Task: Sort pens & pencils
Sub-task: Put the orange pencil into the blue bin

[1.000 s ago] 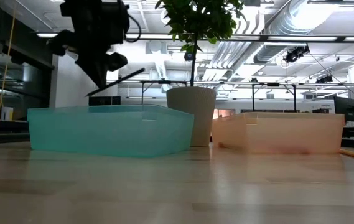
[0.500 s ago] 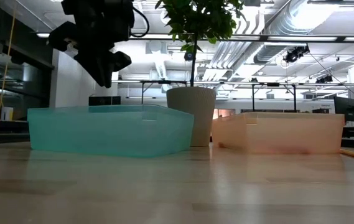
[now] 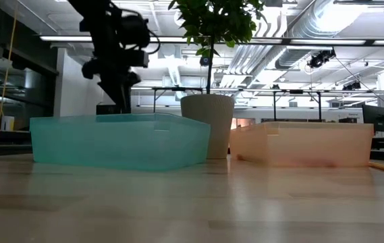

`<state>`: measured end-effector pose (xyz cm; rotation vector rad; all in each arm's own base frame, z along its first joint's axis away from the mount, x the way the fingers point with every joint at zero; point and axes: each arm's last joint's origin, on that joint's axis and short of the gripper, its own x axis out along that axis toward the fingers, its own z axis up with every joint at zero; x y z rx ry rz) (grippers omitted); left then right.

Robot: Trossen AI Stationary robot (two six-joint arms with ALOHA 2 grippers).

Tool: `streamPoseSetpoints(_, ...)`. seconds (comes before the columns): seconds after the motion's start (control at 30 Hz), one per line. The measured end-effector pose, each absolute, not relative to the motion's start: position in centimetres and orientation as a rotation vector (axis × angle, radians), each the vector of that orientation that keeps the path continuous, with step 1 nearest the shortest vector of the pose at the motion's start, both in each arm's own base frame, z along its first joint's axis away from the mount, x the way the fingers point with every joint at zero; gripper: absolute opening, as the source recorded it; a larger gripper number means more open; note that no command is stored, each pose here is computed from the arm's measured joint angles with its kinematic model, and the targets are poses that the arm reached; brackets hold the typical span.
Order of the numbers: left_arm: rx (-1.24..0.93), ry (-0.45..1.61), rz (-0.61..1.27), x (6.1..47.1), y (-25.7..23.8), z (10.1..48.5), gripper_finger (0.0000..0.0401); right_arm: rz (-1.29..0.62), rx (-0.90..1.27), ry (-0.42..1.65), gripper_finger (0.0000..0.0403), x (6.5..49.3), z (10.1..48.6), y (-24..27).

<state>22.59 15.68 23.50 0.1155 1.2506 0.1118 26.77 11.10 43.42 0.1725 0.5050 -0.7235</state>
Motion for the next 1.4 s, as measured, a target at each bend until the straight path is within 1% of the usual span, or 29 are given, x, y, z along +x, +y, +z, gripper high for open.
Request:
streamPoseSetpoints(0.1,0.05,1.246,0.138,22.1,17.4,22.9,0.0107,-0.724,0.172,0.506,0.0107,26.8,43.4,11.1)
streamPoseSetpoints(0.23,0.062,1.217,0.177,22.4,19.5,23.8,0.0106,-0.728,0.17,0.508,0.0107,26.8,43.4,11.0)
streamPoseSetpoints(0.4,0.046,1.208,0.196,23.9,22.8,24.3,0.0106,-0.757,0.176,0.506,0.0107,27.1,43.4,10.2)
streamPoseSetpoints(0.6,0.058,1.274,0.143,25.7,25.7,23.6,0.0106,-0.793,0.184,0.499,0.0107,27.4,43.4,9.3)
streamPoseSetpoints(0.67,0.06,1.287,0.152,25.9,26.5,23.4,0.0106,-0.797,0.183,0.499,0.0107,27.4,43.4,9.2)
streamPoseSetpoints(0.87,0.033,1.286,0.121,26.6,27.1,22.3,0.0106,-0.808,0.162,0.506,0.0107,27.4,43.4,8.9)
streamPoseSetpoints(1.07,0.021,1.227,0.087,27.3,27.3,21.7,0.0106,-0.789,0.16,0.532,0.0107,27.4,43.3,9.0)
streamPoseSetpoints(1.4,-0.044,1.322,0.055,27.6,27.6,18.8,0.0106,-0.782,0.199,0.544,0.0107,27.3,43.2,9.0)
